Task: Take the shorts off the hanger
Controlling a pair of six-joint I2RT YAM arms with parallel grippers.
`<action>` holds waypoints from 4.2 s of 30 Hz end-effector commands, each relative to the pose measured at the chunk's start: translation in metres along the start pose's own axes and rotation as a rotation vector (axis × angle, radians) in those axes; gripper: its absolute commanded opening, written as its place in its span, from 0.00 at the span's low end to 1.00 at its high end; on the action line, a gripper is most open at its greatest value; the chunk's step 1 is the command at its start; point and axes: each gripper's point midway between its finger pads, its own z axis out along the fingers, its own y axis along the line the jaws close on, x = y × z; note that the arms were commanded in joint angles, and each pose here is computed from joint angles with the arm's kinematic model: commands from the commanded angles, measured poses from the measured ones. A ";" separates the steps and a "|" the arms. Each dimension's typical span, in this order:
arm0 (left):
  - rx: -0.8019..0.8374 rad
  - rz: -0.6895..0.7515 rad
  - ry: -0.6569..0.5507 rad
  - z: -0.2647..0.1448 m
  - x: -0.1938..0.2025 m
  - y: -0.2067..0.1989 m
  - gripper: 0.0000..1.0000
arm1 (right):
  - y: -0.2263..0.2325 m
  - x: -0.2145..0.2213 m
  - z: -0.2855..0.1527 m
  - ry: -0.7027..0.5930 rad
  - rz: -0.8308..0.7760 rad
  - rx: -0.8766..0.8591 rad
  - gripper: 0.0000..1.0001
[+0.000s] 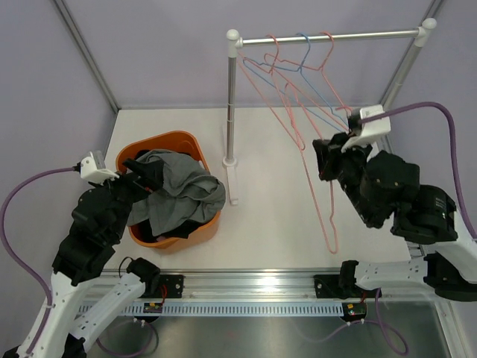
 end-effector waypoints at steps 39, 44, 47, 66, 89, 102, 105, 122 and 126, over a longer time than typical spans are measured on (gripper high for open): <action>0.259 0.210 0.235 -0.028 0.092 0.012 0.99 | -0.203 -0.036 0.156 0.123 0.177 0.214 0.00; 0.277 0.213 0.233 -0.032 0.093 0.012 0.99 | -0.188 -0.030 0.154 0.148 0.174 0.131 0.00; 0.280 0.215 0.225 -0.033 0.093 0.013 0.99 | -0.181 -0.024 0.154 0.177 0.169 0.084 0.00; 0.281 0.206 0.229 -0.033 0.096 0.014 0.99 | -0.172 -0.026 0.180 0.191 0.182 -0.021 0.00; 0.268 0.205 0.232 -0.030 0.097 0.016 0.99 | -0.206 -0.038 0.242 0.059 0.216 0.082 0.00; 0.267 0.209 0.244 -0.029 0.099 0.016 0.99 | -0.197 -0.057 0.240 0.019 0.166 0.076 0.00; 0.267 0.209 0.246 -0.029 0.100 0.016 0.99 | -0.200 -0.059 0.241 0.008 0.158 0.088 0.00; 0.273 0.209 0.246 -0.030 0.100 0.015 0.99 | -0.203 -0.047 0.280 0.040 0.146 0.087 0.00; 0.274 0.208 0.244 -0.030 0.100 0.015 0.99 | -0.209 -0.030 0.290 0.079 0.139 0.098 0.00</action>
